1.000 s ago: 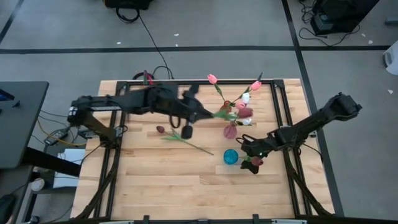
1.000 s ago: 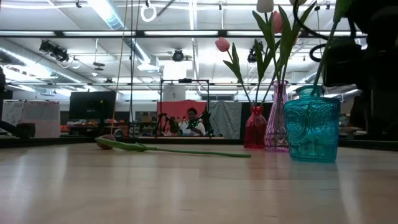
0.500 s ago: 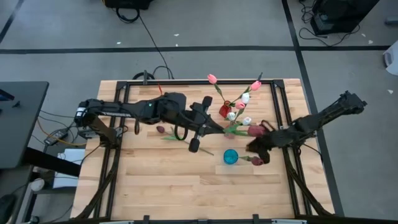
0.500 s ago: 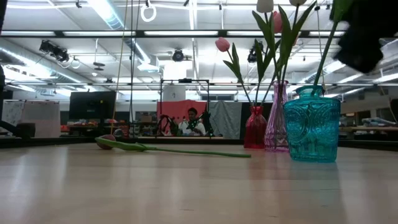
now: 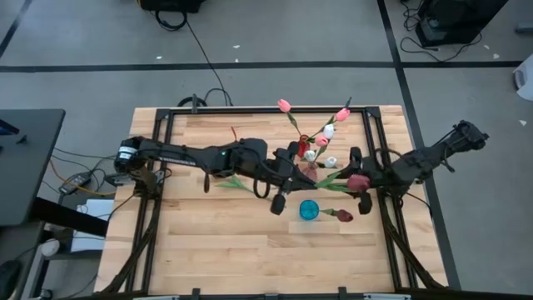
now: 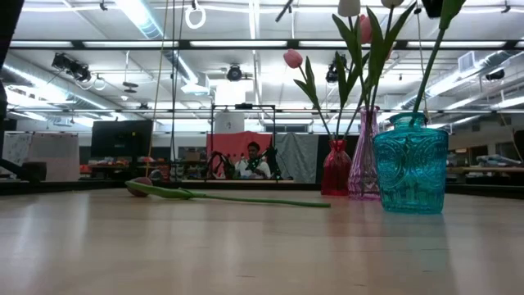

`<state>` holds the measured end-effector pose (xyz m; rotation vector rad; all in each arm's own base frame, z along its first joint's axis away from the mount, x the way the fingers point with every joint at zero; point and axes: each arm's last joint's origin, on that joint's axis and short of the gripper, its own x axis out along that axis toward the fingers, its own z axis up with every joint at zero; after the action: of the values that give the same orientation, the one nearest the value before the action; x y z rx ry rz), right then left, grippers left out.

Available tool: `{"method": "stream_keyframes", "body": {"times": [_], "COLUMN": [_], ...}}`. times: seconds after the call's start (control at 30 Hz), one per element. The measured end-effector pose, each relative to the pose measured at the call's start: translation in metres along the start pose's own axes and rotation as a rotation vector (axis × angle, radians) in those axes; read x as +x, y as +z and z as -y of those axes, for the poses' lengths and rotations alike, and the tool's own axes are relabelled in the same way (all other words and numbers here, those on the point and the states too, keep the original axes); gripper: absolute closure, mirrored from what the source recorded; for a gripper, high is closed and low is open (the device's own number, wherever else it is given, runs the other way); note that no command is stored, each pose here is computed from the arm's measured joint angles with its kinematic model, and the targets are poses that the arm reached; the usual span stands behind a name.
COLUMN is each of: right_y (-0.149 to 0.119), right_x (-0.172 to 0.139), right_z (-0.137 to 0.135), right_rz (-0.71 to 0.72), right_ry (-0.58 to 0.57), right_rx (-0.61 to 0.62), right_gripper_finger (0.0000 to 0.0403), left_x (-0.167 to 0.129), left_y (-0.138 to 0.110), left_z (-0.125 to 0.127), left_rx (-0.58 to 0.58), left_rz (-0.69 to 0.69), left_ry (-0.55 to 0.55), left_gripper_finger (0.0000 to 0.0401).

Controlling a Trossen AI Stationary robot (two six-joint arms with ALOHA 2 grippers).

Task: Sort flowers into vase by color
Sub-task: Put the right red tulip into the blue vase

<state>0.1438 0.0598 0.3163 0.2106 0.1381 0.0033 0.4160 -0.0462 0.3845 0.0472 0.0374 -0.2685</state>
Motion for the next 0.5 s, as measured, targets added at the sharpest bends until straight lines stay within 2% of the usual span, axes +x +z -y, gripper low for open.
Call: {"method": "stream_keyframes", "body": {"times": [0.1,0.27,0.37,0.5], "right_y": [0.004,0.01,0.013,0.018], "right_x": [-0.002,-0.004,0.001,0.005], "right_z": [-0.005,-0.014,-0.022,-0.03], "right_rz": [0.051,0.134,0.184,0.264], "right_ry": [0.03,-0.014,-0.003,0.002], "right_rx": [-0.05,-0.187,-0.264,-0.318], "right_gripper_finger": [0.0268,0.0268,0.0268,0.0267], "left_x": [0.001,0.001,0.001,0.001], "left_y": [0.001,0.003,0.004,0.008], "left_z": [0.0,-0.001,-0.001,-0.002], "left_rx": [0.003,0.004,-0.004,-0.02], "left_rz": [0.015,0.036,0.051,0.092], "left_ry": [0.018,0.031,0.064,0.076], "left_gripper_finger": [0.0386,0.0386,0.0386,0.0386]}}
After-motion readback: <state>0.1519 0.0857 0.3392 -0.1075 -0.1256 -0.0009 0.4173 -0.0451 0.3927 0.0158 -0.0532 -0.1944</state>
